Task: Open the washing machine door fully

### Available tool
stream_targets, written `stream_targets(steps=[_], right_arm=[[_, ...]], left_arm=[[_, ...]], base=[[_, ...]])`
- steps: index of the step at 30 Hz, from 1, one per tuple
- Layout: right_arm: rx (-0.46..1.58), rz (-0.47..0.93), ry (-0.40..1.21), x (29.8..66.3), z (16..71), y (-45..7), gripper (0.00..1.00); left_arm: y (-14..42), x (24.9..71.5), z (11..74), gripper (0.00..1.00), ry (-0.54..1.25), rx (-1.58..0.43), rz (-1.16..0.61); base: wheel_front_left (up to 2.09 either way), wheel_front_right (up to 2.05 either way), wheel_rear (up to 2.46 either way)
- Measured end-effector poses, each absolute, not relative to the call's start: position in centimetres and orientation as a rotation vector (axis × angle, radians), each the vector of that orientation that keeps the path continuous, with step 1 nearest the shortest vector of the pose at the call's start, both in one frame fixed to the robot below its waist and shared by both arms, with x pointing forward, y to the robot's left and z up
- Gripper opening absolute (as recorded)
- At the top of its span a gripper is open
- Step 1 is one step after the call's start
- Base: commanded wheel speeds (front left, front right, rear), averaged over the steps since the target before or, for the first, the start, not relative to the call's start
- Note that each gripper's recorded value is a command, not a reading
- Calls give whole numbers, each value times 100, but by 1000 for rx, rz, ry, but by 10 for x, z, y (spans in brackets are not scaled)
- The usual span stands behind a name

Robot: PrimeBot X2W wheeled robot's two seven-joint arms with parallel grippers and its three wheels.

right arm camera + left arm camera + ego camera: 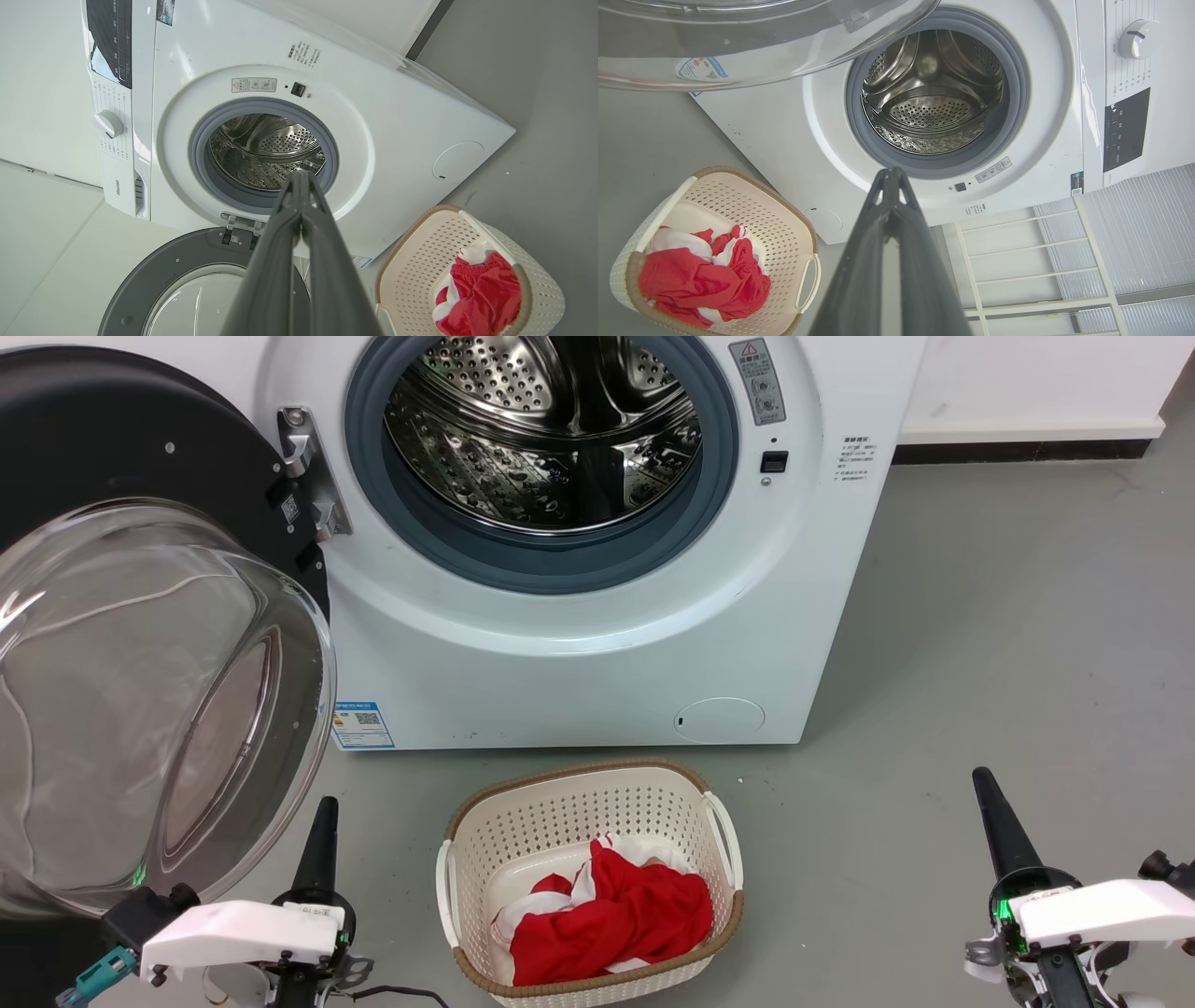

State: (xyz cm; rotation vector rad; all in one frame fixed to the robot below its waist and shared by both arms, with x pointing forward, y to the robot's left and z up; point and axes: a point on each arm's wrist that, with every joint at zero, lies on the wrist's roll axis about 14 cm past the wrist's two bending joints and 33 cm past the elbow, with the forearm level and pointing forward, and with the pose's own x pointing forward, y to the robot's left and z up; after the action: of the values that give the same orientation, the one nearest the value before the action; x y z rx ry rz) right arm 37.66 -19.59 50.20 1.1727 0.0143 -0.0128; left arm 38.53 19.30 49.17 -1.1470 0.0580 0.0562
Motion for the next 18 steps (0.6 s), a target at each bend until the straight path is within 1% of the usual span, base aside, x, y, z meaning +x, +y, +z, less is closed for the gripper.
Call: stream_targets(steps=[18], right_arm=[[1332, -16, 14, 381, 502, -198, 0]], left_arm=[[195, 387, 496, 0, 44, -1321, 40]], base=[[0, 0, 0]])
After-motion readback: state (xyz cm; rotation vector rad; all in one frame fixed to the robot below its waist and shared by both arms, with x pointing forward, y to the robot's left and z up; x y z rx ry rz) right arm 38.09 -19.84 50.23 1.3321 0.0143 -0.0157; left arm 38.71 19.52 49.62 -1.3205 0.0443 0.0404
